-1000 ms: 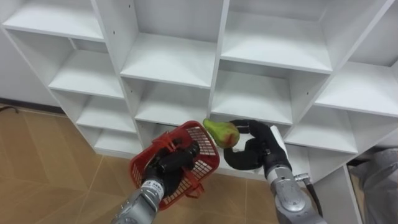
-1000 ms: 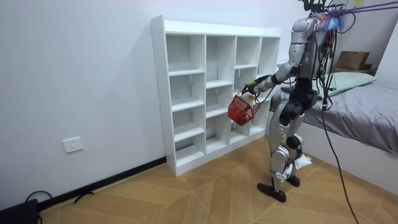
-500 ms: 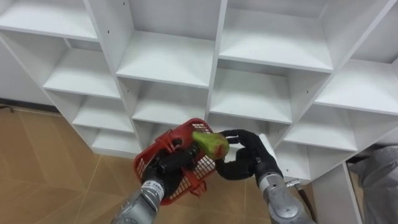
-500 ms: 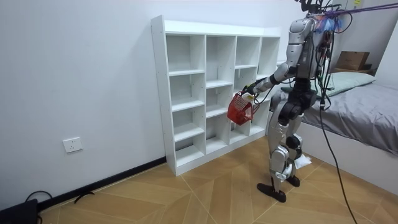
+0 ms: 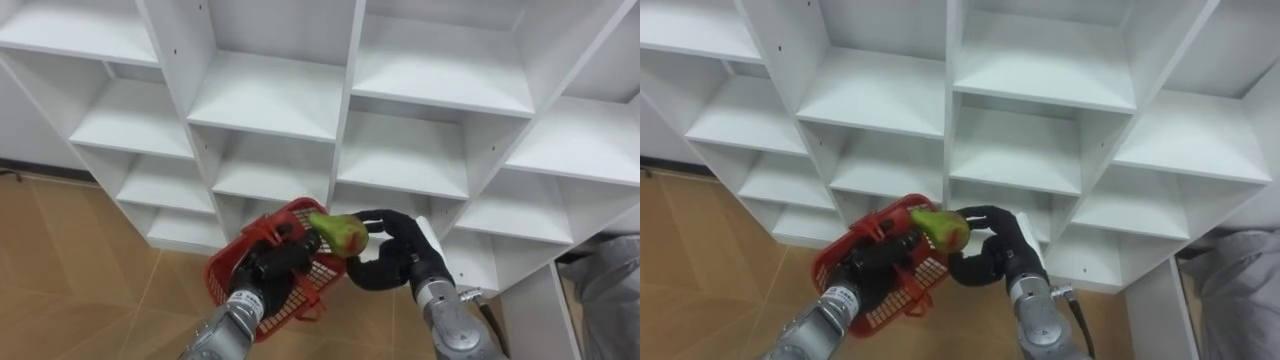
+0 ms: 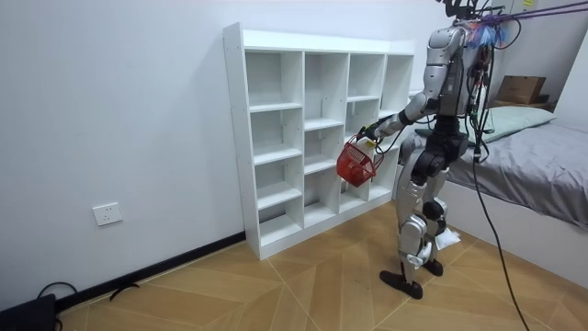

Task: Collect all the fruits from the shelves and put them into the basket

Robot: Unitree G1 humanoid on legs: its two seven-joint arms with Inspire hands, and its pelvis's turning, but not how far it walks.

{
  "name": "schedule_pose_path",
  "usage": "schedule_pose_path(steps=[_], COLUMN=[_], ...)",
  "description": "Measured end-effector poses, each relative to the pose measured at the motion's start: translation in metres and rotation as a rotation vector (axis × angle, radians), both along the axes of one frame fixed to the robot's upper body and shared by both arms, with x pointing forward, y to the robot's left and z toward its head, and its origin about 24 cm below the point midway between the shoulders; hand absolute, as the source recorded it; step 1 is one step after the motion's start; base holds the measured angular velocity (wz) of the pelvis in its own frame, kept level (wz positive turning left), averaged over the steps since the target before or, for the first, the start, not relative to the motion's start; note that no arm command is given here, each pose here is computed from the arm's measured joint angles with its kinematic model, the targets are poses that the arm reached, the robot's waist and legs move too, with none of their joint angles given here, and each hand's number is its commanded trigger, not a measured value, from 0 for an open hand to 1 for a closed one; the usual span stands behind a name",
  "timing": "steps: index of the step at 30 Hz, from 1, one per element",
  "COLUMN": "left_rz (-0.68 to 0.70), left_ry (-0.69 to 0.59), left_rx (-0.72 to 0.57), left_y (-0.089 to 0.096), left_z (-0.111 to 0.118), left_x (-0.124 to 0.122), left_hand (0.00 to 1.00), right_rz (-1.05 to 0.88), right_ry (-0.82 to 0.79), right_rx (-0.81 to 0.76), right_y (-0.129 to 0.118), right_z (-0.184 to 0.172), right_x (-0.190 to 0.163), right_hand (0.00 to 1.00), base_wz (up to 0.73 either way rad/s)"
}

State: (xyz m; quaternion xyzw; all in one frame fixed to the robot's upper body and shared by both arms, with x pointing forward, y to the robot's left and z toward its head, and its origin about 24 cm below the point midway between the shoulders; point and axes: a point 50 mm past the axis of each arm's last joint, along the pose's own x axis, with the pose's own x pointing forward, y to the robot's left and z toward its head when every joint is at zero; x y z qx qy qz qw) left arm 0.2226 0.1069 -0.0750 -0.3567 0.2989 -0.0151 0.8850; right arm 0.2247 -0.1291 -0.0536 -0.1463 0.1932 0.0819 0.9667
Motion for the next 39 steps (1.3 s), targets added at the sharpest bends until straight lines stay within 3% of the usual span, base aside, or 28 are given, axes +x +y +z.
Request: schedule_pose_path(steps=[39], left_rz=[-0.064], left_ry=[0.038], left_rx=[-0.007], left_y=[-0.01], left_z=[-0.004], left_x=[-0.006], left_hand=[1.0], right_rz=[-0.016], right_ry=[0.087], right_rx=[-0.056], right_y=[-0.009], right_z=[-0.017], right_x=[-0.007], right_hand=[1.0], base_wz=[0.01])
